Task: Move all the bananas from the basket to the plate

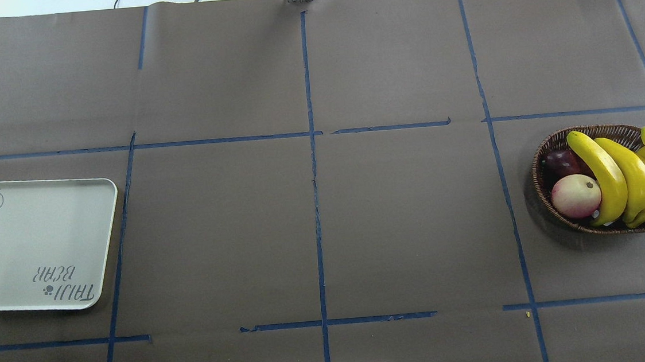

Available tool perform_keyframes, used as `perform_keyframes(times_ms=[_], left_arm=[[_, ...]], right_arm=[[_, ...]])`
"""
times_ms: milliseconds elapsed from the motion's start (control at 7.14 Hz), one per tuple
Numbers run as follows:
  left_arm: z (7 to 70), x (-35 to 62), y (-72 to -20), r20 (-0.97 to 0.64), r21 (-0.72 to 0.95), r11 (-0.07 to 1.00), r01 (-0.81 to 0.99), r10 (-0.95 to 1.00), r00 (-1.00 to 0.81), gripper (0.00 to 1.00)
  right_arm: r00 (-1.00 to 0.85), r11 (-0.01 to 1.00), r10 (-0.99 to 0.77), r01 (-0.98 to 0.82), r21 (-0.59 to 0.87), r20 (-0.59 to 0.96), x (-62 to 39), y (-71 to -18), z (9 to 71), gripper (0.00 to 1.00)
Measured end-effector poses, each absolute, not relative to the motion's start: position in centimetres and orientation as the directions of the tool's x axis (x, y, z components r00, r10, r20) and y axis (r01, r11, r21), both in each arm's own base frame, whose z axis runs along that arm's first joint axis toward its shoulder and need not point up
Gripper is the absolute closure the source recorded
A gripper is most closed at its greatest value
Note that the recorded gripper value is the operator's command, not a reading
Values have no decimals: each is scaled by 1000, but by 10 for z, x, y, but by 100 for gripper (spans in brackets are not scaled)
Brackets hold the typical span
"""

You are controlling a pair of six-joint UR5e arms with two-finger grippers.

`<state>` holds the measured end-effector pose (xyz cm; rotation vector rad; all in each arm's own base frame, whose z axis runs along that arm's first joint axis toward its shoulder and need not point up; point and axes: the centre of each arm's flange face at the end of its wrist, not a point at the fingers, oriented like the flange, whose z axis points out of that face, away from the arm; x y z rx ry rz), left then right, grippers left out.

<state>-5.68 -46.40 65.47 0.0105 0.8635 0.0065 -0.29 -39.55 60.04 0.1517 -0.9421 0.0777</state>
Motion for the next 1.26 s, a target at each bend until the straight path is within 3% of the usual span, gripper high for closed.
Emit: perform_keyframes(times_ms=[840, 1260], left_arm=[[661, -57, -460, -764, 0, 1000, -2, 1, 645, 0], [659, -57, -460, -764, 2, 1000, -1, 2, 645, 0]], right_arm=[[634, 994, -85, -3, 113, 768, -80, -374, 618, 1], [640, 995, -91, 20, 102, 763, -87, -367, 624, 18]])
